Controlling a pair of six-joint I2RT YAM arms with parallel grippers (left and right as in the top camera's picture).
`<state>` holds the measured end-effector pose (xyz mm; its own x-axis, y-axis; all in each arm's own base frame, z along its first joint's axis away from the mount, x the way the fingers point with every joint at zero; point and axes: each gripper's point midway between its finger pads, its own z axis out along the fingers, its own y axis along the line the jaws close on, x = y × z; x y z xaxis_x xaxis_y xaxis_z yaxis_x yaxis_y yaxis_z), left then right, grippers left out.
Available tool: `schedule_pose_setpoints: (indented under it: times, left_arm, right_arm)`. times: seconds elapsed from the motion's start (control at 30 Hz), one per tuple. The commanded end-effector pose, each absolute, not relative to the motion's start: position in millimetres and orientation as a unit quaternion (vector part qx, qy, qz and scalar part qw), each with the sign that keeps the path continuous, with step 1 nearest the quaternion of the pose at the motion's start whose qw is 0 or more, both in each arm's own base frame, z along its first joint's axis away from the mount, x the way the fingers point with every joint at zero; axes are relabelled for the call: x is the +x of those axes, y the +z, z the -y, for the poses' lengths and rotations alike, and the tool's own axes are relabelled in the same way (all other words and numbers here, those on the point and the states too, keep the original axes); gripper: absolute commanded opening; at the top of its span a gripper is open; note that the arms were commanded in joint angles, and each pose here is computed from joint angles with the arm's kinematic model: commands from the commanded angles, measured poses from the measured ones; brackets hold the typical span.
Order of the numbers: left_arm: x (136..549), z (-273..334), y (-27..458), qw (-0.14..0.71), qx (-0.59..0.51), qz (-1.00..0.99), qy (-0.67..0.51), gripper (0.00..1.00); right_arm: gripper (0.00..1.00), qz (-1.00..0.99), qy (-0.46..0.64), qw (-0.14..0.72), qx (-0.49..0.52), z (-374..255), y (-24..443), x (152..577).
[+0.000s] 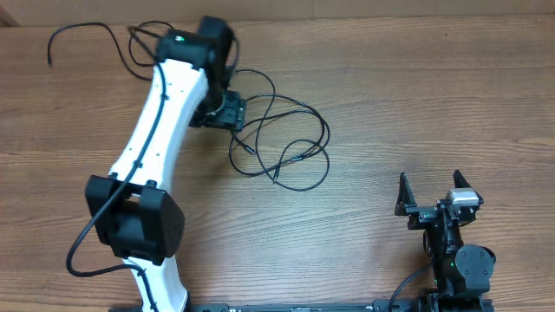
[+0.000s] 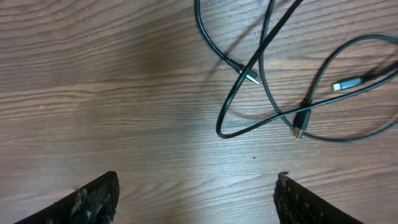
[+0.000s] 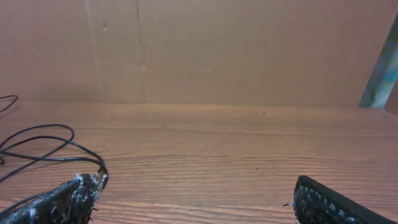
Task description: Untangle cables
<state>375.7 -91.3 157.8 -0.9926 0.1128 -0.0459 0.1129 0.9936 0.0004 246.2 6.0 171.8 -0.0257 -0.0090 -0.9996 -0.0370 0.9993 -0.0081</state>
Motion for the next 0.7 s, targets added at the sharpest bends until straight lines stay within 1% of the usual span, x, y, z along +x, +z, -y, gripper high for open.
schedule_pose_setpoints:
  times: [0.0, 0.2, 0.3, 0.37, 0.43, 0.5, 0.53, 0.67]
  left_arm:
    - [371, 109, 146, 0.006, 0.093, -0.994, -0.052, 0.74]
    - [371, 116, 109, 0.002, 0.096, -0.994, -0.057, 0.72]
    - [371, 116, 90, 0.004, 0.094, -0.994, -0.056, 0.63]
    - [371, 115, 78, 0.007, 0.094, -0.994, -0.053, 0.62]
    - [372, 115, 65, 0.012, 0.094, -0.994, -0.054, 0.57]
    - [373, 115, 59, 0.016, 0.095, -0.994, -0.054, 0.49]
    - [374, 116, 58, 0.02, 0.095, -0.994, -0.055, 0.47]
    - [383, 118, 59, 0.037, 0.095, -0.993, -0.058, 0.32]
  right_arm:
    - [1.0, -0.715, 0.012, 0.698, -0.016, -7, 170, 246]
    - [1.0, -0.715, 0.012, 0.699, -0.016, -7, 170, 246]
    - [1.0, -0.715, 0.012, 0.699, -0.016, -7, 170, 246]
    - [1.0, -0.715, 0.012, 0.699, -0.016, -7, 170, 246]
    - [1.0, -0.715, 0.012, 0.699, -0.016, -7, 170, 246]
    - [1.0, -0.715, 0.012, 0.699, -0.016, -7, 170, 246]
    - [1.0, -0.715, 0.012, 0.699, -0.016, -7, 170, 246]
    - [1.0, -0.715, 0.012, 0.699, -0.016, -7, 170, 246]
